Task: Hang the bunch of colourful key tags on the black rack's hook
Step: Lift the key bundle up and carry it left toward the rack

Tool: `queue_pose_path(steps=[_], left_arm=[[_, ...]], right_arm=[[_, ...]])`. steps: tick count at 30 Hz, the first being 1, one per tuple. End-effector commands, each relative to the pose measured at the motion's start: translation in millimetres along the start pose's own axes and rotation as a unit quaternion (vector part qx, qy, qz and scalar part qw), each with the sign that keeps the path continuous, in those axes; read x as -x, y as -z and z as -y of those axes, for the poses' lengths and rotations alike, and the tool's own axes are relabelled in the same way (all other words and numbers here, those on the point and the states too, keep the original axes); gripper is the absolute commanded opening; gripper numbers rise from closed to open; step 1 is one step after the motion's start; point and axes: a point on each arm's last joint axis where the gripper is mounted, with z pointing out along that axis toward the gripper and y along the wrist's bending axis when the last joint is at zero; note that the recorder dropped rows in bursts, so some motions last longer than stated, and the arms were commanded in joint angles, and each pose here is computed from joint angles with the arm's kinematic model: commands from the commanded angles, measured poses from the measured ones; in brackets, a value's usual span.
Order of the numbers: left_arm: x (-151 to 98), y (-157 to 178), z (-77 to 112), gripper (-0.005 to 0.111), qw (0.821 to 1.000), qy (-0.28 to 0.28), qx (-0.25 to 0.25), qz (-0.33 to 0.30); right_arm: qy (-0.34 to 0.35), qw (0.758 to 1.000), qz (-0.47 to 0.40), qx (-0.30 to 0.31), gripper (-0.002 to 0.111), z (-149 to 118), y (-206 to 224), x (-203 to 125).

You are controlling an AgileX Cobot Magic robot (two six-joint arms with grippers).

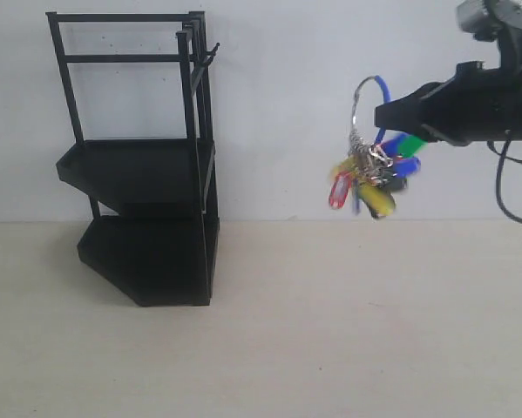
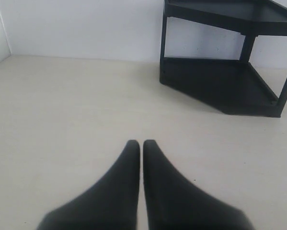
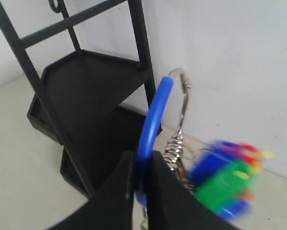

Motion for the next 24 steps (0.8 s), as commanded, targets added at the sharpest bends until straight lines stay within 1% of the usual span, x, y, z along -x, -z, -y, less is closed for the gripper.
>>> queue_pose_path(steps=[1,2,3,5,6,7,8,9,10,11,12,14,15,16,17,19,20,22,23,24], left_arm=[[2,0,-0.2,0.004,1.000,0.001,0.002,0.005],[2,0,-0.2,0.004,1.000,0.001,0.002,0.005],[2,0,-0.2,0.004,1.000,0.001,0.002,0.005],[2,0,-0.2,0.004,1.000,0.001,0.002,0.005],[2,0,-0.2,0.004,1.000,0.001,0.002,0.005],[2,0,-0.2,0.004,1.000,0.001,0.002,0.005],[2,0,-0.2,0.004,1.000,0.001,0.002,0.005],[2,0,-0.2,0.004,1.000,0.001,0.002,0.005],[2,0,-0.2,0.004,1.000,0.001,0.002,0.005],[2,0,-0.2,0.004,1.000,0.001,0.002,0.005],[2,0,-0.2,0.004,1.000,0.001,0.002,0.005],[2,0,-0.2,0.004,1.000,0.001,0.002,0.005],[2,0,-0.2,0.004,1.000,0.001,0.002,0.005],[2,0,-0.2,0.004,1.000,0.001,0.002,0.005],[2,0,-0.2,0.004,1.000,0.001,0.002,0.005],[2,0,-0.2,0.004,1.000,0.001,0.002,0.005],[2,0,-0.2,0.004,1.000,0.001,0.002,0.005],[2,0,-0.2,0.004,1.000,0.001,0.002,0.005],[2,0,-0.2,0.004,1.000,0.001,0.002,0.005],[2,0,-0.2,0.004,1.000,0.001,0.002,0.005]], right_arm=[[-0.031,0.996,0.050,-0.060,0.000,4,11,18],[-0.039,0.997,0.057,-0.036,0.000,-1,8,18],[-0.032,0.998,0.052,-0.016,0.000,-7,3,16],[0.013,1.000,0.017,0.013,0.000,-19,-11,6],[0.036,0.999,0.000,0.008,0.000,-21,-13,2],[0.048,0.999,-0.007,-0.009,0.000,-19,-13,2],[0.046,0.998,-0.004,-0.032,0.000,-17,-10,5],[0.034,0.998,0.007,-0.056,0.000,-12,-6,9],[0.008,0.997,0.024,-0.067,0.000,-9,-4,12],[-0.017,0.997,0.041,-0.062,0.000,-9,-4,15],[-0.019,0.998,0.046,-0.041,0.000,-12,-7,14],[0.035,0.999,0.026,0.019,0.000,-26,-21,4],[0.060,0.998,0.011,0.026,0.000,-30,-25,0],[0.076,0.997,0.002,0.017,0.000,-31,-27,-1],[0.066,0.998,0.008,-0.002,0.000,-28,-27,1],[-0.004,0.999,0.042,-0.014,0.000,-25,-27,6],[-0.006,0.999,0.039,0.004,0.000,-25,-31,2],[0.020,0.997,0.040,0.071,0.000,-39,-41,-2],[0.020,0.996,0.036,0.080,0.000,-43,-46,-4],[0.026,0.997,0.031,0.071,0.000,-46,-50,-4]])
